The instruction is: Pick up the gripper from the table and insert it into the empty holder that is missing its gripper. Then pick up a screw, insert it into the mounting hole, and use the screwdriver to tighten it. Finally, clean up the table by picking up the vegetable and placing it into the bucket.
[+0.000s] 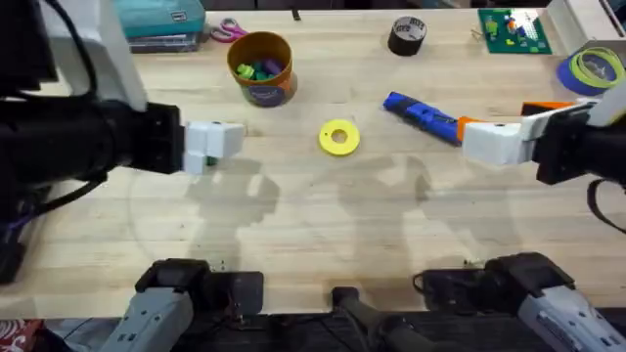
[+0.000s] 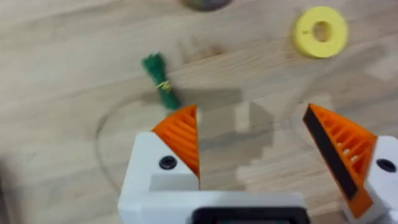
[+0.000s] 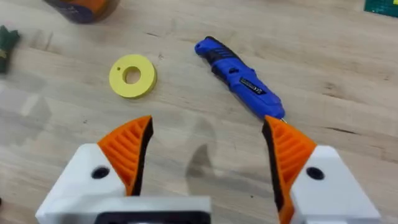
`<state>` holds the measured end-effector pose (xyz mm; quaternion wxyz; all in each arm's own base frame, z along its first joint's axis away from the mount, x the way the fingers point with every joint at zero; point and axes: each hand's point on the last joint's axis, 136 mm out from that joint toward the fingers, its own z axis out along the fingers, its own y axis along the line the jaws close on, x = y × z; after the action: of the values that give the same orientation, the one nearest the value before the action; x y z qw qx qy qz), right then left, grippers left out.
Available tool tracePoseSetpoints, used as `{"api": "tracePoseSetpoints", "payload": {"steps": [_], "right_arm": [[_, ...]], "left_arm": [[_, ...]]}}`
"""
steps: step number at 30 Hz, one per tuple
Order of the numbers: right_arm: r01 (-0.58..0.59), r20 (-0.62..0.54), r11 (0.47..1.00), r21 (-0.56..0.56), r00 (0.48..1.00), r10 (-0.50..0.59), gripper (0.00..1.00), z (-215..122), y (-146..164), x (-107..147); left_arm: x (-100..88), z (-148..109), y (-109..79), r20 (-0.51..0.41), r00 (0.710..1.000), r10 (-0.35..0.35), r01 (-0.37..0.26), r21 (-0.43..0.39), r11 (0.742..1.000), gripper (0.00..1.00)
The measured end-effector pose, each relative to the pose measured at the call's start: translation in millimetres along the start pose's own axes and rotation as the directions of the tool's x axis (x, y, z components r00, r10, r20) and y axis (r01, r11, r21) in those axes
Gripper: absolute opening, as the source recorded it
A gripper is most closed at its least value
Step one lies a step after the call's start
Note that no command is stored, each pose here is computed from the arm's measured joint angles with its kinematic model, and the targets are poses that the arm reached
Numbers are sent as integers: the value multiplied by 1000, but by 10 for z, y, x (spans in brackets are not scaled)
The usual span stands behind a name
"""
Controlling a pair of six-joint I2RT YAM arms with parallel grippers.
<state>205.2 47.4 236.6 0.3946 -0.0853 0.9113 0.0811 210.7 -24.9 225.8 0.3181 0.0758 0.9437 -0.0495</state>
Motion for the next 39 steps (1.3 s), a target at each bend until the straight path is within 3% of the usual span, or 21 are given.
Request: {"api": "tracePoseSetpoints", "payload": {"steps": [6,12,17,27,39], "right_arm": [[0,1,1000,0,1000,0,995,0,-1,-1],[0,1,1000,0,1000,0,996,0,0,-2],[0,4,1000,0,1000,0,996,-1,-1,-9],[0,6,1000,0,1000,0,995,-1,-1,-14],[2,20,1000,1,1000,-2,996,0,-1,-49]], "left_arm": [[106,125,393,-86,986,-141,127,-147,981,986],[254,398,676,-218,940,-261,216,-210,954,986],[374,616,773,-319,895,-311,251,-215,944,986],[576,1037,803,-484,813,-324,264,-190,946,985],[422,1691,998,-454,854,-254,203,-159,966,986]]}}
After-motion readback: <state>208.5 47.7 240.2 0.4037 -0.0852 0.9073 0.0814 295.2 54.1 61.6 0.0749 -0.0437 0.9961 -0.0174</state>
